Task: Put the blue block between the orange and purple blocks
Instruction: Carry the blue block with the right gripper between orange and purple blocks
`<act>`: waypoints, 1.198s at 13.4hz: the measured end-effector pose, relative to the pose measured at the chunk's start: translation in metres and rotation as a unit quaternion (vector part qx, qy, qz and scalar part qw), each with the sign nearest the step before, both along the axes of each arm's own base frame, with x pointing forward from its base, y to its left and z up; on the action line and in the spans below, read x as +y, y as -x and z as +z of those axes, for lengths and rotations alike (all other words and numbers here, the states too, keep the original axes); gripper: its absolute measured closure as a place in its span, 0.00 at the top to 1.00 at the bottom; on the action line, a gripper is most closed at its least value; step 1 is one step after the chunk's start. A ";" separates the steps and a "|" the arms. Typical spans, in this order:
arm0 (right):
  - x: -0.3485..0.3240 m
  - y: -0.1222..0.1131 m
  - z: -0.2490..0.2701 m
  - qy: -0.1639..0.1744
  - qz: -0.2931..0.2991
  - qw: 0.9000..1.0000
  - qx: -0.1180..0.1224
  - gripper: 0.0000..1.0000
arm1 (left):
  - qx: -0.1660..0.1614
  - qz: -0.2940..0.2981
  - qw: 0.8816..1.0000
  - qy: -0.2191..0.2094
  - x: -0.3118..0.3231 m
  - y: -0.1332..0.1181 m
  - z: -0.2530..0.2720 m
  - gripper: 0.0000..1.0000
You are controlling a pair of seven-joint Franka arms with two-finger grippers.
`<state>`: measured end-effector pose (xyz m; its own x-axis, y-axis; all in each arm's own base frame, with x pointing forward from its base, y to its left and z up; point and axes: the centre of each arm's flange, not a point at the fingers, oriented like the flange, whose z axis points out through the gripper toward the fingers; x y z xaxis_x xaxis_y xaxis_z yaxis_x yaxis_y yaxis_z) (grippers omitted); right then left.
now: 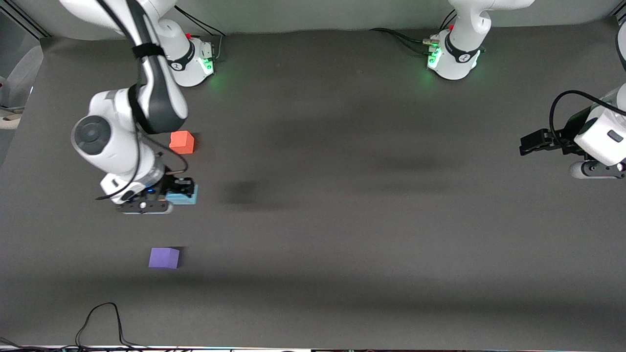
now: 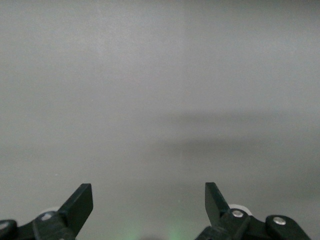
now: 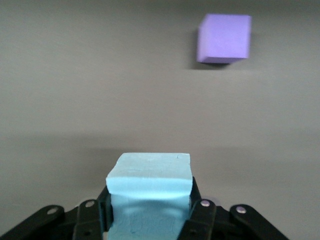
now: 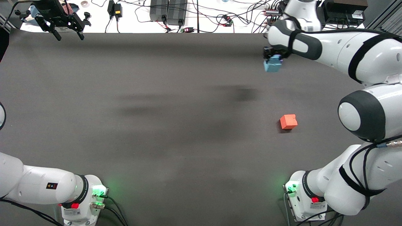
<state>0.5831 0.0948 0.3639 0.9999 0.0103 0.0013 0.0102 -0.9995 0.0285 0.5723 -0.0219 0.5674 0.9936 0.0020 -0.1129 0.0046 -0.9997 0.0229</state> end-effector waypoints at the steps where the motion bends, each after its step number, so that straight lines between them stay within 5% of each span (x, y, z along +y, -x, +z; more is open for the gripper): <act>1: -0.020 0.006 -0.017 -0.005 0.006 1.000 -0.002 0.57 | 0.000 -0.002 1.000 0.000 -0.001 0.000 0.000 1.00; 6: -0.073 0.045 -0.118 0.000 -0.007 1.000 -0.015 0.57 | 0.000 -0.008 1.000 0.001 -0.001 0.000 0.000 1.00; 13: -0.083 0.050 -0.163 -0.048 0.006 0.999 -0.022 0.57 | -0.001 -0.029 1.000 -0.008 -0.001 0.000 0.000 1.00; 16: -0.084 0.050 -0.164 -0.047 0.005 0.999 -0.021 0.85 | -0.001 -0.032 0.999 -0.009 0.000 0.000 0.000 1.00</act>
